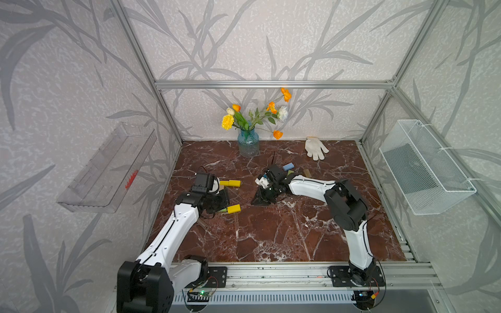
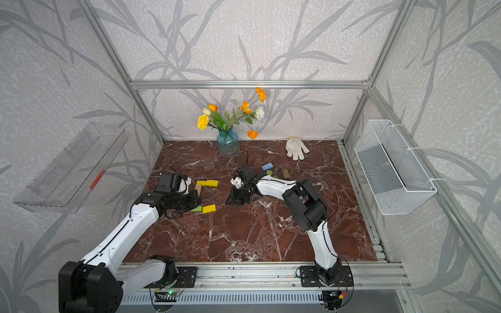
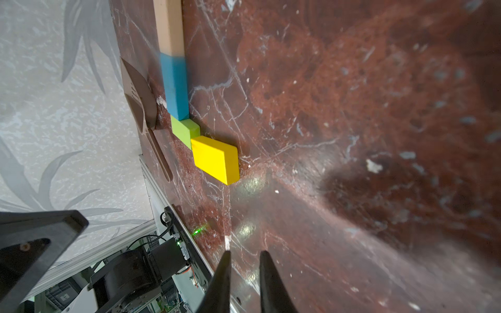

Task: Assemble the letter c with building blocks
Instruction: Adjust the building block at the center of the board.

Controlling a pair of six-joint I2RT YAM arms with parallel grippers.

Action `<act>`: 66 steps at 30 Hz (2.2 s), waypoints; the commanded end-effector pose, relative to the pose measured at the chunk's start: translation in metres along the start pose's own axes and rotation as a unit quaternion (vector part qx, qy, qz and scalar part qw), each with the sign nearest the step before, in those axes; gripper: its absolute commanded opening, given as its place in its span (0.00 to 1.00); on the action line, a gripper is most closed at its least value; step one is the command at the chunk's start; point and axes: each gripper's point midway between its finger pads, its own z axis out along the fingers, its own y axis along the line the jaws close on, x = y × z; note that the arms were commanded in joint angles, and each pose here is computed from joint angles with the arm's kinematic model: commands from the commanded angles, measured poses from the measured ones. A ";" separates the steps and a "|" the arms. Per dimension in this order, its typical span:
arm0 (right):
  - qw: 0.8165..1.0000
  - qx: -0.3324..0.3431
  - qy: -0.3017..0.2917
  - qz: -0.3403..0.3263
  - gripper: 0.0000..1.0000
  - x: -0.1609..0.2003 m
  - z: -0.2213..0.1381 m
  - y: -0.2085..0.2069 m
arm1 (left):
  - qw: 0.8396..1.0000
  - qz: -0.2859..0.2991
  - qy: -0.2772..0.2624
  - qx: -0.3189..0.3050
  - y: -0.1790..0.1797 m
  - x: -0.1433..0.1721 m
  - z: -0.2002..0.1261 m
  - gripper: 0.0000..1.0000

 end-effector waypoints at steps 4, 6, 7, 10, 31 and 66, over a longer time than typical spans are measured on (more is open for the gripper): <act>1.000 0.000 -0.012 -0.015 0.19 -0.011 0.006 0.018 | 0.997 -0.034 0.064 -0.023 0.015 0.021 0.020 0.00; 1.000 0.002 -0.010 -0.018 0.19 -0.011 0.009 0.020 | 0.996 -0.038 0.077 -0.027 0.018 0.025 0.025 0.00; 1.000 0.003 -0.009 -0.019 0.19 -0.011 0.010 0.021 | 0.995 -0.039 0.082 -0.029 0.020 0.026 0.028 0.00; 1.000 0.004 -0.008 -0.022 0.19 -0.011 0.014 0.024 | 0.994 -0.037 0.093 -0.034 0.023 0.030 0.033 0.00; 1.000 0.023 -0.007 0.012 0.00 -0.001 0.043 0.016 | 0.978 -0.044 0.143 -0.146 0.063 0.038 0.030 0.00; 0.998 0.029 -0.014 0.049 0.00 0.005 0.071 -0.001 | 0.977 -0.054 0.145 -0.147 0.075 0.037 0.039 0.00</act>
